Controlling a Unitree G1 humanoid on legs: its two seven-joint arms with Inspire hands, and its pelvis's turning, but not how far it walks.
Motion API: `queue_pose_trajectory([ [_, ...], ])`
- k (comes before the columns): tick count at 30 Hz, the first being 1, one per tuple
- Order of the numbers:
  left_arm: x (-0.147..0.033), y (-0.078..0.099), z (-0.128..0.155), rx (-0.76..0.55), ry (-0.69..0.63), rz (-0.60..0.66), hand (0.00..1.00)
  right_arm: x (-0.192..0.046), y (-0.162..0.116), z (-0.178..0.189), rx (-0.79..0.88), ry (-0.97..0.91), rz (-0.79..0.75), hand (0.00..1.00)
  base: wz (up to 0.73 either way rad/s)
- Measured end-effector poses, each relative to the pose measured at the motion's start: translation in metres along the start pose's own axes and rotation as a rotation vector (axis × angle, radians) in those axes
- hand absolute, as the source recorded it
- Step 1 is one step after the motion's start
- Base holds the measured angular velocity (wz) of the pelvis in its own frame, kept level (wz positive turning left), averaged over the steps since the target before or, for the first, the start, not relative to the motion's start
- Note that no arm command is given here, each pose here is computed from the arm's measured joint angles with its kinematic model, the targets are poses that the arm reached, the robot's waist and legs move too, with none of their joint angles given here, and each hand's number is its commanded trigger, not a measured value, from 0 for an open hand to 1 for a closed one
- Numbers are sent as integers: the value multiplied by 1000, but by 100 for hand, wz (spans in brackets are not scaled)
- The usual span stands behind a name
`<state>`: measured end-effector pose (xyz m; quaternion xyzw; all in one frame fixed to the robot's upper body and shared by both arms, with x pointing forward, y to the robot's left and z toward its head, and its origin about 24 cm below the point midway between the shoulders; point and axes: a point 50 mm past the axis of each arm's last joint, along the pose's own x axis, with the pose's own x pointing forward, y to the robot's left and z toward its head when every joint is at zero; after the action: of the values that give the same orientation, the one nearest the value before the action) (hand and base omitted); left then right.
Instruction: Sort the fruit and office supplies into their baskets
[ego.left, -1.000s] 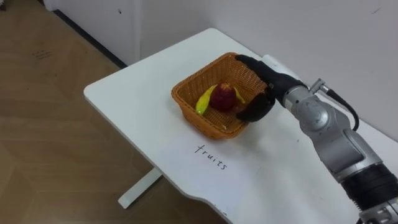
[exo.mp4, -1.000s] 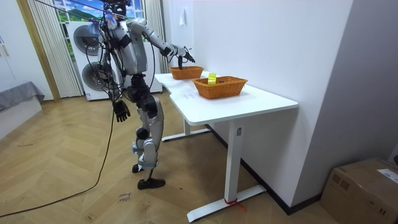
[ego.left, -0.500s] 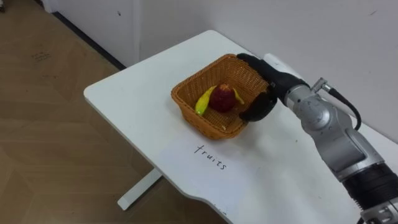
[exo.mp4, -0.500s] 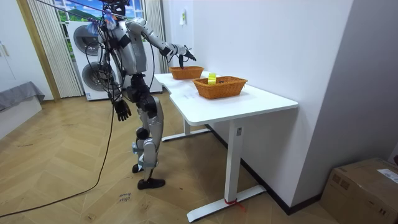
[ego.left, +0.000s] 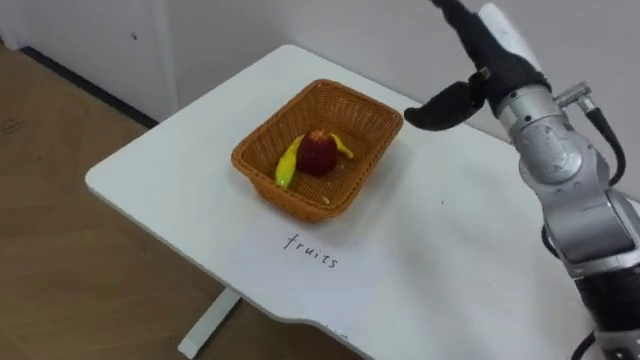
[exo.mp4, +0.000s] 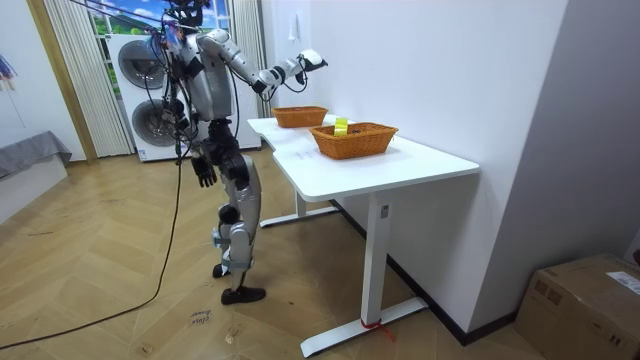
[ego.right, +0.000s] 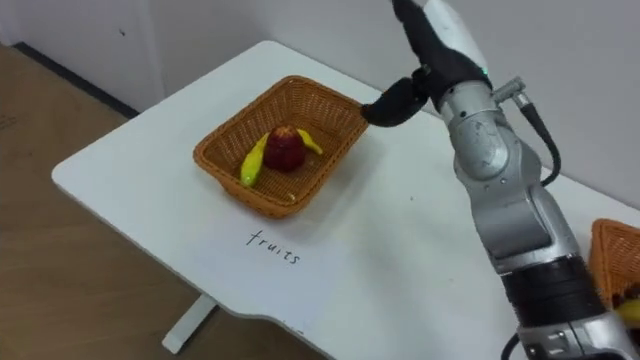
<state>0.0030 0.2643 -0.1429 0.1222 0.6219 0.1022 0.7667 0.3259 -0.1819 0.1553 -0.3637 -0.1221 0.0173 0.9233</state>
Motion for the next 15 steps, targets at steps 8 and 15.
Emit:
queue_pose_trajectory([
  [8,2,-4,4,-9,-28,3,0,-9,-38,-7,285,-24,-211,0,-13],
  [15,3,-6,4,-15,-36,1,0,-23,-76,-13,500,-42,-461,0,-22],
])
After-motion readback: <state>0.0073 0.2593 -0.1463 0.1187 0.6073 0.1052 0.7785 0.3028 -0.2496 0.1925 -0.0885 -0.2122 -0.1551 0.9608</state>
